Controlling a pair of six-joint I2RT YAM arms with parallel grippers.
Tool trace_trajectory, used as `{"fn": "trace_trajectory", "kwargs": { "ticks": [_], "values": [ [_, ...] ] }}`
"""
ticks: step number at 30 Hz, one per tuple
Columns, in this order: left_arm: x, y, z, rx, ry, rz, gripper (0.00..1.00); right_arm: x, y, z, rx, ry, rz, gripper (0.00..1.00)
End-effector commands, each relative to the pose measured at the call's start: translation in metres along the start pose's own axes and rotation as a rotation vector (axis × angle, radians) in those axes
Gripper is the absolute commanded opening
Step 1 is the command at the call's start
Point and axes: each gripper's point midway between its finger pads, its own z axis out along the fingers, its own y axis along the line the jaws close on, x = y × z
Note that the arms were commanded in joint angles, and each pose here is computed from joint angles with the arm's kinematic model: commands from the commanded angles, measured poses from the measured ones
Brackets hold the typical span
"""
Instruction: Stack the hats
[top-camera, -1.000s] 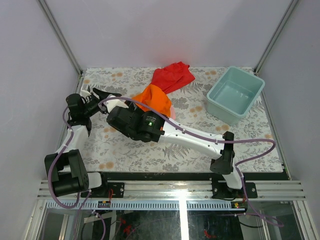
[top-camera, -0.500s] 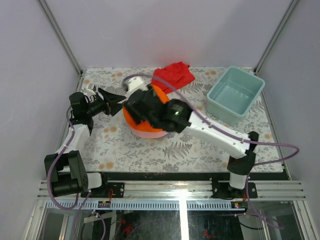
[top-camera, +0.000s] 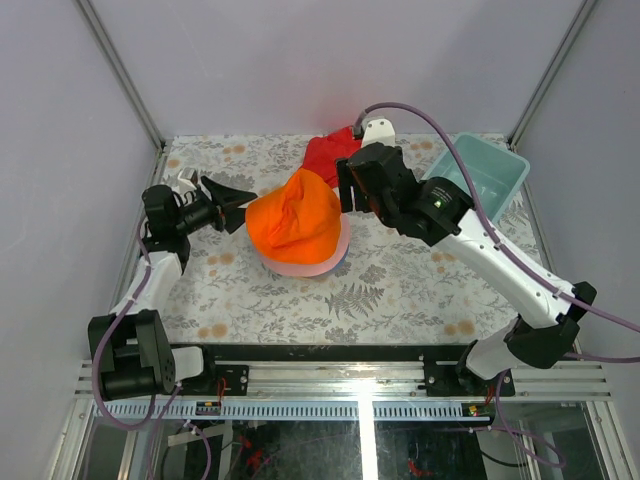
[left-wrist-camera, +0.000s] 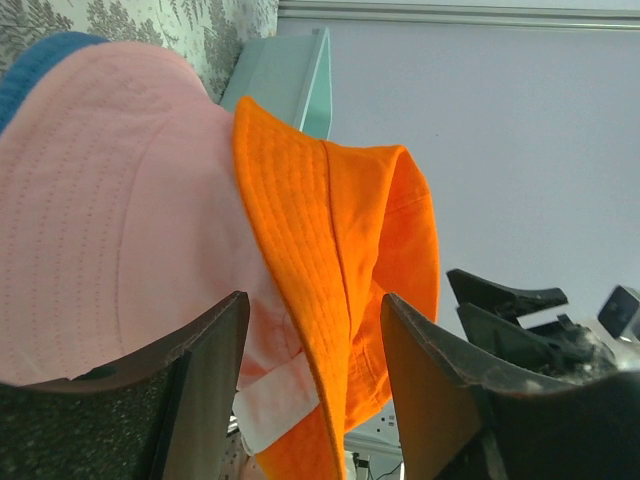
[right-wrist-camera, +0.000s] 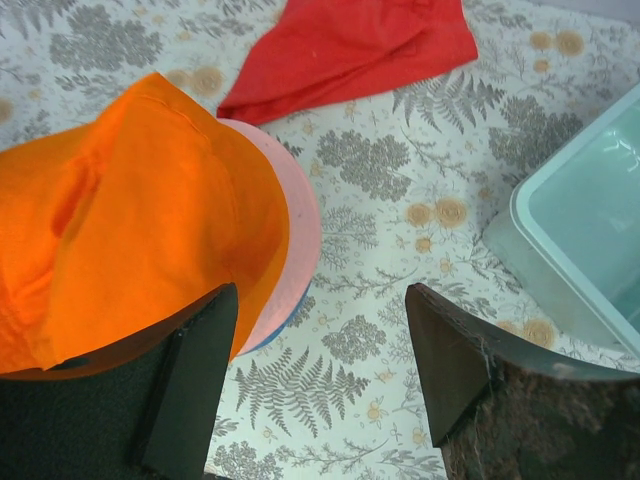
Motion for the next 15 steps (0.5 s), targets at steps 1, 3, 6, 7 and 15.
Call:
{"fn": "trace_trajectory", "kwargs": {
  "ticks": [1, 3, 6, 7, 15],
  "values": [
    [0.013, -0.016, -0.005, 0.046, 0.021, 0.016, 0.55, 0.003, 0.0, 0.007, -0.009, 0.007, 0.052, 0.75],
    [0.014, -0.019, -0.005, 0.052, 0.022, 0.016, 0.55, 0.007, 0.0, 0.01, -0.012, 0.02, 0.049, 0.75],
    [0.016, -0.022, -0.006, 0.055, 0.018, 0.015, 0.55, 0.013, -0.001, 0.015, -0.01, 0.037, 0.045, 0.75],
    [0.016, -0.022, -0.006, 0.055, 0.016, 0.013, 0.55, 0.015, -0.001, 0.016, -0.011, 0.043, 0.045, 0.75],
    [0.021, -0.015, 0.0, 0.049, 0.006, -0.015, 0.34, 0.022, -0.012, 0.02, 0.0, 0.056, 0.075, 0.75]
  ]
}}
